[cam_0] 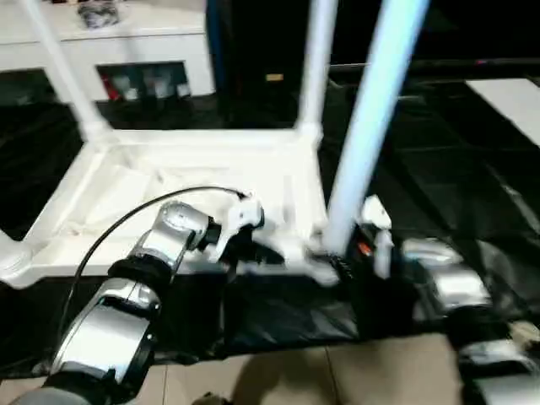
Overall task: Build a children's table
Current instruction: Rotate leg to tighten
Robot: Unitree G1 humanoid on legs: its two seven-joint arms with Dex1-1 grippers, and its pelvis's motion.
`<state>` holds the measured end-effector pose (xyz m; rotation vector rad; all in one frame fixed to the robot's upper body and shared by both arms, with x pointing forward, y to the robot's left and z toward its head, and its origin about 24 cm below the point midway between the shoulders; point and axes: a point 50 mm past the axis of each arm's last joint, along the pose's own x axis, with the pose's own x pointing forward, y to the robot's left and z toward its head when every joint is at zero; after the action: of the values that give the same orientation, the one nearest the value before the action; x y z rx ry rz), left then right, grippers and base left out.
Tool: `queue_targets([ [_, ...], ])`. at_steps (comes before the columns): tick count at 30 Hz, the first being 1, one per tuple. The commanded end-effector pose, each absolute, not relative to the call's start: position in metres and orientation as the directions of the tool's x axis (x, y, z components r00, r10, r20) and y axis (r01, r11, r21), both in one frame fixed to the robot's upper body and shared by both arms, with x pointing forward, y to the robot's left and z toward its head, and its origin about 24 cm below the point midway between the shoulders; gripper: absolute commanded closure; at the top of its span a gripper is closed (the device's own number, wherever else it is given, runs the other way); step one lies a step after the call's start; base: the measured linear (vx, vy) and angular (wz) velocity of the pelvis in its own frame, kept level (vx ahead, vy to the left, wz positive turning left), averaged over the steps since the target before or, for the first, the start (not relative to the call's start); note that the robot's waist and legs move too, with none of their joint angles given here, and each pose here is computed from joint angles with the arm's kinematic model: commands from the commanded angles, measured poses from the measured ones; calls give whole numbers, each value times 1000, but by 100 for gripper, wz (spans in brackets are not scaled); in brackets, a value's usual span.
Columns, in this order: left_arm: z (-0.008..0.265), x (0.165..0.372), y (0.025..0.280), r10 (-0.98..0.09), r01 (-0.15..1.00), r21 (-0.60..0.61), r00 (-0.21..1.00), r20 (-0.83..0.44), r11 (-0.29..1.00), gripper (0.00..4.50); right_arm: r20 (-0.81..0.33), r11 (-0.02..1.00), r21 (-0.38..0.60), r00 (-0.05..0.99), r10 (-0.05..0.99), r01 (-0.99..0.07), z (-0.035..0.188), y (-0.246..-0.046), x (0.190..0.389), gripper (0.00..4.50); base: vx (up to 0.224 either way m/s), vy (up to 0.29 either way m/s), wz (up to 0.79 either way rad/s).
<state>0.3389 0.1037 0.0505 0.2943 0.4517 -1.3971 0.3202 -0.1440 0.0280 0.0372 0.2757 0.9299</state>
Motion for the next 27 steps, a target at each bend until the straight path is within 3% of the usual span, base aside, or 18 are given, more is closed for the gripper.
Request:
queue_targets([
  [1, 58, 336, 55, -920, 993, -56, 72, -386, 102, 450, -287, 711, 210, 653, 701, -671, 7, -119, 322, 200, 0, 0, 0],
  [4, 57, 335, 43, -922, 990, -52, 103, -373, 131, 450, -301, 773, 218, 712, 634, -596, 4, -111, 326, 203, 0, 0, 0],
  [5, 55, 333, 33, -920, 988, -44, 123, -372, 150, 450, -329, 825, 213, 757, 565, -524, 2, -104, 330, 205, 0, 0, 0],
  [9, 52, 329, 21, -916, 985, -30, 146, -373, 170, 450, -346, 876, 208, 805, 481, -434, 2, -93, 336, 205, 0, 0, 0],
  [11, 51, 328, 18, -917, 985, -31, 147, -372, 171, 450, -340, 883, 190, 815, 470, -430, 4, -89, 337, 205, 0, 0, 0],
  [14, 51, 328, 19, -913, 983, -26, 159, -376, 182, 450, -314, 890, 162, 833, 456, -426, 8, -85, 340, 149, 0, 0, 0],
  [17, 51, 332, 28, -901, 979, -3, 186, -393, 204, 450, -290, 892, 163, 843, 453, -422, 11, -94, 343, 140, 0, 0, 0],
  [20, 52, 334, 32, -896, 977, 8, 197, -397, 211, 450, -286, 884, 144, 836, 468, -446, 12, -99, 343, 103, 0, 0, 0],
  [22, 53, 337, 40, -886, 976, 46, 212, -413, 213, 450, -270, 859, 112, 817, 509, -499, 15, -109, 342, 98, 0, 0, 0],
  [24, 53, 340, 51, -866, 969, 52, 239, -440, 241, 450, -263, 825, 65, 787, 557, -562, 17, -124, 337, 66, 0, 0, 0],
  [27, 52, 340, 55, -861, 966, 22, 238, -449, 256, 450, -256, 806, 72, 770, 584, -587, 18, -130, 334, 59, 0, 0, 0],
])
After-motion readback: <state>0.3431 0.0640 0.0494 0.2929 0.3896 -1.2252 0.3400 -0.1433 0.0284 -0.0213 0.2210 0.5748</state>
